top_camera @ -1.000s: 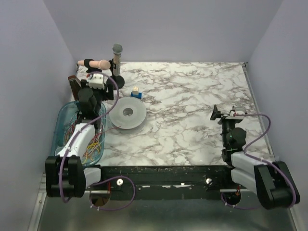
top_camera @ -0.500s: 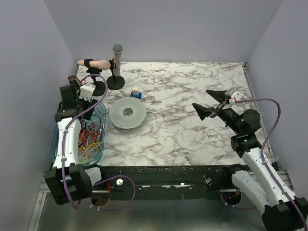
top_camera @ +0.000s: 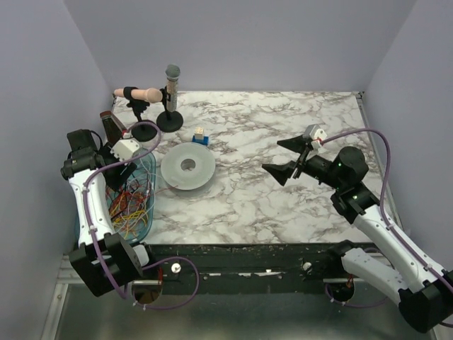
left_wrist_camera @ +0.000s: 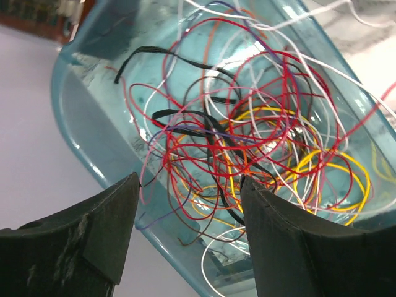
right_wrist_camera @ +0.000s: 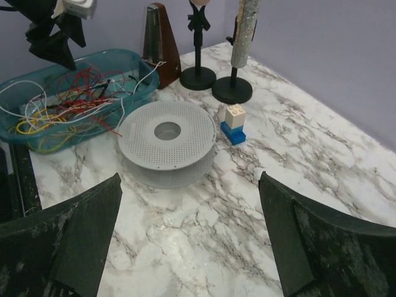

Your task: Wrap the cables

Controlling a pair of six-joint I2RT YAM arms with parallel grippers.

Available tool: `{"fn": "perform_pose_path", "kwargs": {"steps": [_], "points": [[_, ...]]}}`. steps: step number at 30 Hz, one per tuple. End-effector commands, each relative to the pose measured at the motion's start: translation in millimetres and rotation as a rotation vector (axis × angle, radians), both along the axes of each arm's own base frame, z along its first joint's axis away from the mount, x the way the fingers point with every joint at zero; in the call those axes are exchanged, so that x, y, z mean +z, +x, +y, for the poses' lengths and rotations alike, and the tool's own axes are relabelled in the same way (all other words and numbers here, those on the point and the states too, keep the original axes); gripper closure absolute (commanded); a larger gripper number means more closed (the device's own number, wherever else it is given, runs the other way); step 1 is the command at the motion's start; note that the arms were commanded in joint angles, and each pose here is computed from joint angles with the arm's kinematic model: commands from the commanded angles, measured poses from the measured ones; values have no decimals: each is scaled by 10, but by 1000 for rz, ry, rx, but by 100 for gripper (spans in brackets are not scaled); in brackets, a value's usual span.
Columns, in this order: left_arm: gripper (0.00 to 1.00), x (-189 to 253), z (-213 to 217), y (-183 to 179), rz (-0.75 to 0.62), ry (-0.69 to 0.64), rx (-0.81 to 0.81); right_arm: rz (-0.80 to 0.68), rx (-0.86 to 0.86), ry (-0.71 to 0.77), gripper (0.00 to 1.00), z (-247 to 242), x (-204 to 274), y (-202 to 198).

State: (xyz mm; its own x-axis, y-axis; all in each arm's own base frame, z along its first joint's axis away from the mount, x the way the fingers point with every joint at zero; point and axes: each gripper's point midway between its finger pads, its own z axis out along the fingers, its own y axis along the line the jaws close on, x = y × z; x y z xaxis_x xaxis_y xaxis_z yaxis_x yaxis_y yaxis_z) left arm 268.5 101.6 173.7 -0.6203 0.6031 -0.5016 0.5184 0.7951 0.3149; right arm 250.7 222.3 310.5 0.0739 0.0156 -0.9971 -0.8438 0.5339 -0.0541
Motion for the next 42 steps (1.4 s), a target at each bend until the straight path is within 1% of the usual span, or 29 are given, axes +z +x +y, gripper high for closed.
{"fn": "perform_pose_path", "kwargs": {"steps": [1,4,7,10,14,16,18,20,22,24,25,28,30,33,34,38,39,42], "points": [[24,-154,-267,-191,41,7,-307,1,20,-6,0,77,25,-24],[24,-206,-195,-88,25,44,-329,-2,37,-5,0,133,39,-36],[29,-215,-149,-1,28,61,-351,-3,52,-7,0,175,58,-51],[31,-299,-173,56,41,77,-385,-15,49,-3,0,183,83,-48],[32,-327,-240,178,2,122,-425,-24,63,11,0,203,121,-85],[35,-340,-261,231,-14,127,-428,-29,68,15,0,211,143,-98],[41,-343,-262,281,-24,122,-419,-39,67,20,0,203,180,-106],[49,-373,-238,287,-8,119,-409,-39,70,22,0,206,180,-123],[64,-389,-214,282,10,121,-399,-47,71,27,0,198,211,-143],[100,-330,-184,323,-2,122,-368,-51,75,38,0,197,240,-165],[100,-251,-165,369,-25,123,-341,-57,77,44,0,198,267,-176],[100,195,-77,544,-150,139,-217,-78,90,59,0,226,383,-213],[100,698,24,678,-282,161,-111,-89,101,69,0,278,487,-251],[100,1444,15,711,-444,159,-43,-116,120,58,0,442,647,-307],[100,1785,-18,703,-512,155,-33,-128,147,51,0,550,713,-361],[100,2795,-112,539,-719,124,32,-166,213,39,0,961,1048,-467],[100,3012,-137,488,-770,113,48,-194,226,61,0,1072,1253,-498],[100,3745,-256,270,-949,77,76,-228,277,116,0,1436,1625,-552]]}}
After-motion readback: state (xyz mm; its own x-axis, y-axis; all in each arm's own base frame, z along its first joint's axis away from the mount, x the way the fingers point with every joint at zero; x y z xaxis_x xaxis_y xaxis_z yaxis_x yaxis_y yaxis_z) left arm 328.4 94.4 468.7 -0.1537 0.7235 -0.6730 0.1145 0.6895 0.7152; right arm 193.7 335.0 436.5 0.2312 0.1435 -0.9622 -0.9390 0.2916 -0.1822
